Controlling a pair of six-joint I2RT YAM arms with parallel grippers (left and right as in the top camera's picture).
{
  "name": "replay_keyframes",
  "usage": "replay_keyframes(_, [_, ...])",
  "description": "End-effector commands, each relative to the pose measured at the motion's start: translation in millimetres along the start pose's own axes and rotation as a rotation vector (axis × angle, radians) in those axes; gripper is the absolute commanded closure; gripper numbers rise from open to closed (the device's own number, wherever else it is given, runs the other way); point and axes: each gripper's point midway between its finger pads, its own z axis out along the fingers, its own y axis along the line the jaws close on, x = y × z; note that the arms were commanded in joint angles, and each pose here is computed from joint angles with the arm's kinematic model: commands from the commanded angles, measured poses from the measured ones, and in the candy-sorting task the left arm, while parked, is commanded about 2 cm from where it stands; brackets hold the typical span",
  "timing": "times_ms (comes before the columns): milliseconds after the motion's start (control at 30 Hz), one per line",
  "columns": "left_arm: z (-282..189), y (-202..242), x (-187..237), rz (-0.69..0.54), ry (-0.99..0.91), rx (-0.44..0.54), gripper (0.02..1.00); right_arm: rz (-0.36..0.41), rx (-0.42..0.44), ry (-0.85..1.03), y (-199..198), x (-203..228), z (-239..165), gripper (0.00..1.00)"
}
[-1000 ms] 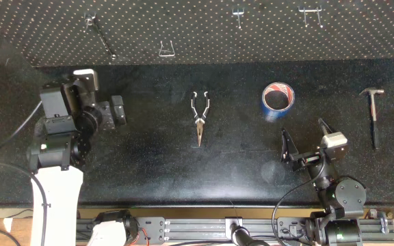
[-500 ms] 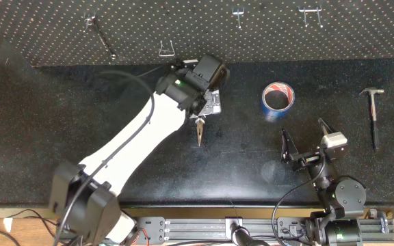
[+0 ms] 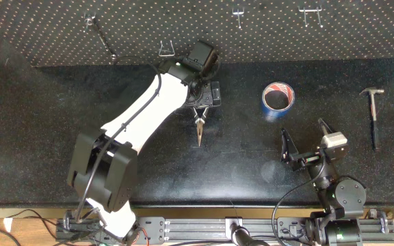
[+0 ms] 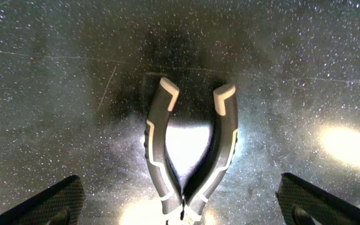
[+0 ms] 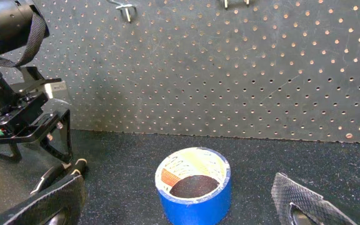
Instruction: Place Tools Onto Pegboard
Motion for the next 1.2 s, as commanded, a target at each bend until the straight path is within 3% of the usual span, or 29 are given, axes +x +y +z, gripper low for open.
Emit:
replay_keyframes(33, [11, -10, -16, 0.033, 0.000, -0.015, 0.023, 0.000, -0.002, 0.000, 1, 1, 0, 0.025])
replay_keyframes(300, [33, -5, -18, 0.057, 0.029, -0.072, 0.023, 0.000, -0.002, 0.000, 1, 1, 0, 0.025])
replay_keyframes(1000, [53, -13, -12, 0.057, 0.078, -0.030, 0.023, 0.000, -0.003, 0.000, 1, 1, 0, 0.025])
replay_keyframes(1067, [53, -14, -11, 0.057, 0.085, -0.027, 0.165, 0.000, -0.003, 0.000, 1, 1, 0, 0.025])
replay_keyframes(1100, [52, -12, -9, 0.057, 0.092, -0.032, 0.325, 0.000, -0.002, 0.000, 1, 1, 0, 0.027])
replay_keyframes(1200, [52, -9, -4, 0.057, 0.114, -0.047, 0.362, 0.000, -0.002, 0.000, 1, 1, 0, 0.025])
